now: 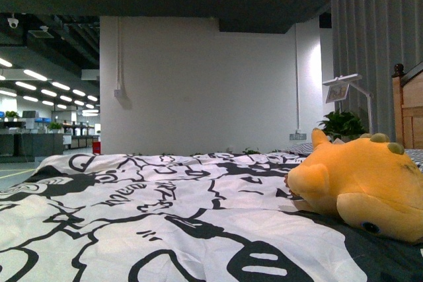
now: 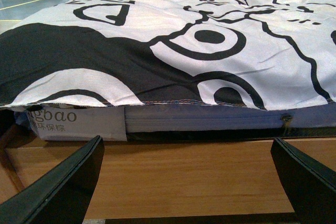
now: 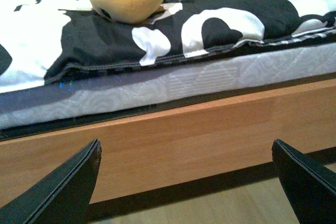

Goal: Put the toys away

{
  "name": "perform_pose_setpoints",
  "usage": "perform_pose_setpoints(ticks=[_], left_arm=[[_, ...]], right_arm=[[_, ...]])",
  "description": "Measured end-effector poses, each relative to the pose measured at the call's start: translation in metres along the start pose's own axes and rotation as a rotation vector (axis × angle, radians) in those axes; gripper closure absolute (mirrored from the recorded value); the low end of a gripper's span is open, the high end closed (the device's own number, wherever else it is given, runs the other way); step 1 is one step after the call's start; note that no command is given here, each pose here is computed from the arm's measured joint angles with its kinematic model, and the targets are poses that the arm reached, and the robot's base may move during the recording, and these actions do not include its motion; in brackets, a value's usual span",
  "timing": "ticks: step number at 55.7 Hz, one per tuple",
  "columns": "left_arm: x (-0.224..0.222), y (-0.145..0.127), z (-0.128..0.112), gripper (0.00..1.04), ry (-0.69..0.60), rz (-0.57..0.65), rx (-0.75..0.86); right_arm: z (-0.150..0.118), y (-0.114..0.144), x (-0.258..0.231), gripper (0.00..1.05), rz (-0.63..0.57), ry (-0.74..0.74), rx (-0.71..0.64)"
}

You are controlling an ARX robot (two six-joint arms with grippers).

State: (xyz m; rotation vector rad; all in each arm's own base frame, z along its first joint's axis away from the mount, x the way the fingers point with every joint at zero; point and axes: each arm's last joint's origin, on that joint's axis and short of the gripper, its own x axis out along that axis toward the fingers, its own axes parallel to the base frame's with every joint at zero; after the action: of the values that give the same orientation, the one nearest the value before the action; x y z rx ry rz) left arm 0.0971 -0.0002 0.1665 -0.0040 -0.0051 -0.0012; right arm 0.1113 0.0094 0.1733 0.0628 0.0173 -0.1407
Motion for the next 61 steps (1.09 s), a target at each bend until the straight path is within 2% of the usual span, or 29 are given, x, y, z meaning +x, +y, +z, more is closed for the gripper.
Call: perform_pose_setpoints(ticks=[15,44,61], left_arm=[[0.0,0.0,0.0,0.06,0.0,0.0,0.0],[0.0,0.0,0.0,0.06,0.0,0.0,0.0],[0.0,0.0,0.0,0.06,0.0,0.0,0.0]], right_arm=[[0.034,0.026,0.029,0.07,0.048,-0.096,0.034],[0.066,0.096,0.11,0.07,0.187,-0.166,0.027],[0.081,0.118,0.146,0.07,0.14,-0.254,-0.035]])
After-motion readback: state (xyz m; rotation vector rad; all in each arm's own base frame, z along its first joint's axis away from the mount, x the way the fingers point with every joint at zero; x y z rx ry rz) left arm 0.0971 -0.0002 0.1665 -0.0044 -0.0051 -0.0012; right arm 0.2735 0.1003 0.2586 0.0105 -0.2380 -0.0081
